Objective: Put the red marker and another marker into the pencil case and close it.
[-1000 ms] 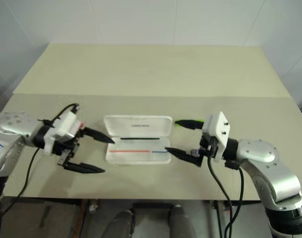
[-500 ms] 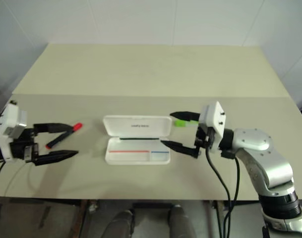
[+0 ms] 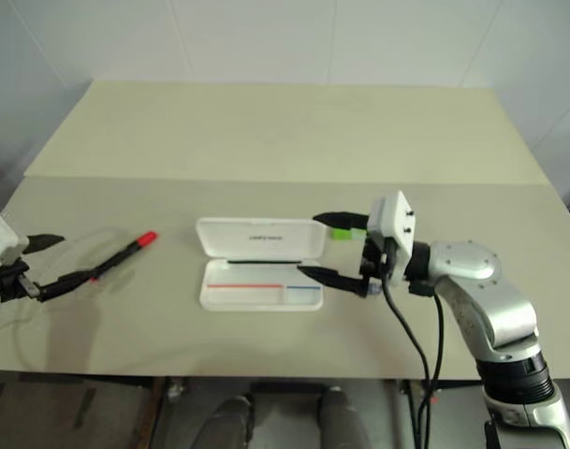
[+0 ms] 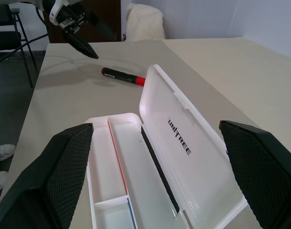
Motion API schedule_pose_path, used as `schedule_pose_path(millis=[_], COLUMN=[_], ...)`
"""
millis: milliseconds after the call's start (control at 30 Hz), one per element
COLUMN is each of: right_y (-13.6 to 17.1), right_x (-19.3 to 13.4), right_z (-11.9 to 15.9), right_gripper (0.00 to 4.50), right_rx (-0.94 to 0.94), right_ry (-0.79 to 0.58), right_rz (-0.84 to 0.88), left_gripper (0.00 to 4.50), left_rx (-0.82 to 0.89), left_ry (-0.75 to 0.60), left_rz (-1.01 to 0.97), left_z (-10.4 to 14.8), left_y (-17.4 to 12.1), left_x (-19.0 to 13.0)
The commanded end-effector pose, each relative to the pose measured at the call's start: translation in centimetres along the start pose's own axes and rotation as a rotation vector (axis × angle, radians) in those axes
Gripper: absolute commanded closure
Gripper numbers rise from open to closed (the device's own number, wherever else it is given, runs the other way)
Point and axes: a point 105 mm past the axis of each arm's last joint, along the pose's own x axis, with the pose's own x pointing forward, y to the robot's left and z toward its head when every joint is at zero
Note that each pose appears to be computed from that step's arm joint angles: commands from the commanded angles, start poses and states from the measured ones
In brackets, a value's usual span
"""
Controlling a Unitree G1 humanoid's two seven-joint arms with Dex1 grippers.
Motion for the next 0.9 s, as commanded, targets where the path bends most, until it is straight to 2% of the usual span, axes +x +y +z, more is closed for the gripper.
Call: schedule_pose_path(millis=[33, 433, 900], right_y=[0.3, 0.5, 0.7], right_x=[-0.1, -0.5, -0.3], right_z=[1.3, 1.4, 1.9], right_gripper=[0.00, 0.00, 0.00], right_rx=[-0.045, -0.045, -0.049], right_ry=[-0.034, -0.034, -0.046], right_rz=[-0.012, -0.060, -0.079], left_gripper=[0.03, 0.03, 0.03], left_rx=[0.006, -0.078, -0.165], left_ry=[-0.012, 0.059, 0.084], left_rz=[0.015, 0.048, -0.028], left_z=[0.2, -2.8, -4.3], left_y=[0.4, 1.3, -0.9], left_x=[0.3, 3.5, 6.6])
